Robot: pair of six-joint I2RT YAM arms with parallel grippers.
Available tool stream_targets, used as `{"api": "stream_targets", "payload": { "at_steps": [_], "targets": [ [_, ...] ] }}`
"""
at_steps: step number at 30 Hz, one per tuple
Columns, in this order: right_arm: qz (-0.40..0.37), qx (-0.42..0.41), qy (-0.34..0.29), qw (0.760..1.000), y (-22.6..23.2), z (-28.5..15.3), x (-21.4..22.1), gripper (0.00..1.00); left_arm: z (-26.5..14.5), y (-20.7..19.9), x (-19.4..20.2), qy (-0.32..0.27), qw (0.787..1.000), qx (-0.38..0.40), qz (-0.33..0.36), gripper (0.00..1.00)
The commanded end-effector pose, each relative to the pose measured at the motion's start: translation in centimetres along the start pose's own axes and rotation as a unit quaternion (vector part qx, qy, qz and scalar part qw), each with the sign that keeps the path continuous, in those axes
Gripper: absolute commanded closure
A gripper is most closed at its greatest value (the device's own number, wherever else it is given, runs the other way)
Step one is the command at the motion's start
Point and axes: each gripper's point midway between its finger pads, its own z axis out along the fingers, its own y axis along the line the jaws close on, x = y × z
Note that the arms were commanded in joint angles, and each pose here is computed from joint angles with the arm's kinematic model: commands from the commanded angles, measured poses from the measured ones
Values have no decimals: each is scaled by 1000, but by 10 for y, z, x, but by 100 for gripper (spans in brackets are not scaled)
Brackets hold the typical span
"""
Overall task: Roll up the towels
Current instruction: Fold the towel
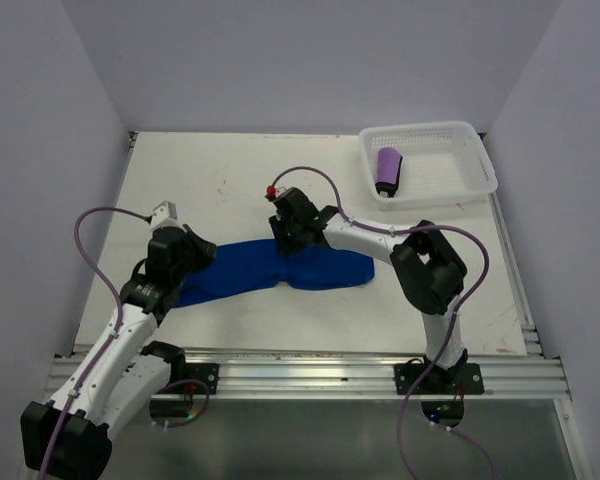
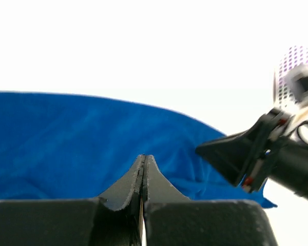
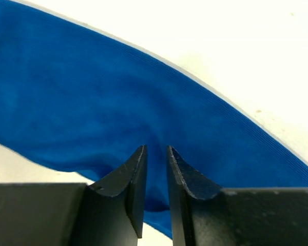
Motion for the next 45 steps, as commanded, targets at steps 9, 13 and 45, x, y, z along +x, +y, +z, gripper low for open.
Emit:
{"api": "stream_targets", "payload": {
  "at_steps": [9,13,45],
  "targets": [
    [44,96,27,994,-63,-5,34,78,16,18,-15,-10,996,-78,45,100],
    [43,134,43,989,-83,-6,52,76,23,22,-10,-2,995,-84,48,100],
    [93,167,59,980,-132,-18,77,73,31,108,59,62,975,-207,54,100]
  ]
}}
